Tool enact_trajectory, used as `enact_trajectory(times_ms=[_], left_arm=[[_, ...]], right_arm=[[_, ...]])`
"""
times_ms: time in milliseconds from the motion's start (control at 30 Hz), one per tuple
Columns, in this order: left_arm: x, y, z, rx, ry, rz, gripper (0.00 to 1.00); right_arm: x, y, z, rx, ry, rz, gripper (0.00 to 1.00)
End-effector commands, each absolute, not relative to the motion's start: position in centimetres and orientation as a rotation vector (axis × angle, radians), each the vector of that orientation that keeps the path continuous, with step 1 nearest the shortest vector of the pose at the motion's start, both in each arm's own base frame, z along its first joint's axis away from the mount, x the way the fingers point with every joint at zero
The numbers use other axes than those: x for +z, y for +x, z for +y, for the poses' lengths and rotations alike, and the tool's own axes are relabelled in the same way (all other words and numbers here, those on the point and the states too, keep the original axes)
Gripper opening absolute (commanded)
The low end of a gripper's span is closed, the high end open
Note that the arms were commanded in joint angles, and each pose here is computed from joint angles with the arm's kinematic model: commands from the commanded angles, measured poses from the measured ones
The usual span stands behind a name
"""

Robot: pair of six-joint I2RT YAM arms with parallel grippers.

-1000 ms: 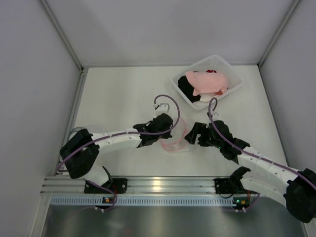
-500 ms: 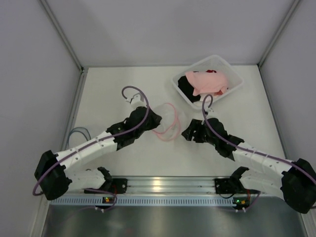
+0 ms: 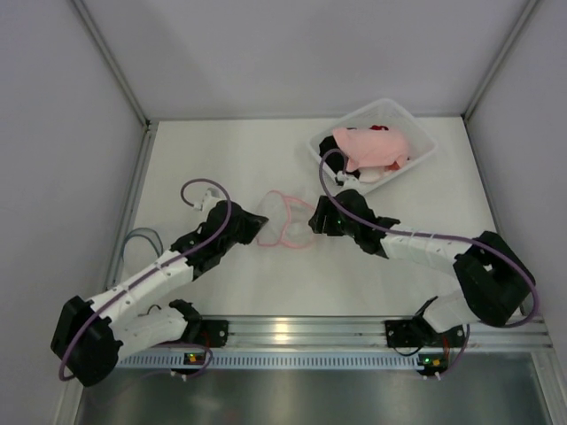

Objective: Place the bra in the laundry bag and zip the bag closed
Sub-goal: Open the laundry bag at the center of the board.

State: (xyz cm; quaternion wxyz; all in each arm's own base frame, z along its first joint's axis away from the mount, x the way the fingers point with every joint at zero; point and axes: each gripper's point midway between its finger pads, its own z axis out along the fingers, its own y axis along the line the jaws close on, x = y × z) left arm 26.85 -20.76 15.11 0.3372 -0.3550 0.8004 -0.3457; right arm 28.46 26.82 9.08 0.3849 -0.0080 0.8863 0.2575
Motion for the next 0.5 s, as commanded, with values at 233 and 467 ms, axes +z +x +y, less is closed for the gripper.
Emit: enact_trajectory(times_ms=[233, 467], left_arm=[[17.1, 28.2, -17.4, -1.000, -1.118, 1.937, 0.00], [16.2, 28.2, -16.9, -0.993, -1.165, 1.930, 0.00]], right_arm=[[9.8, 31.1, 29.0, 0.627, -0.010, 2.221, 0.45], [10.2, 30.3, 31.4, 0.692, -0.073, 2.221, 0.44]])
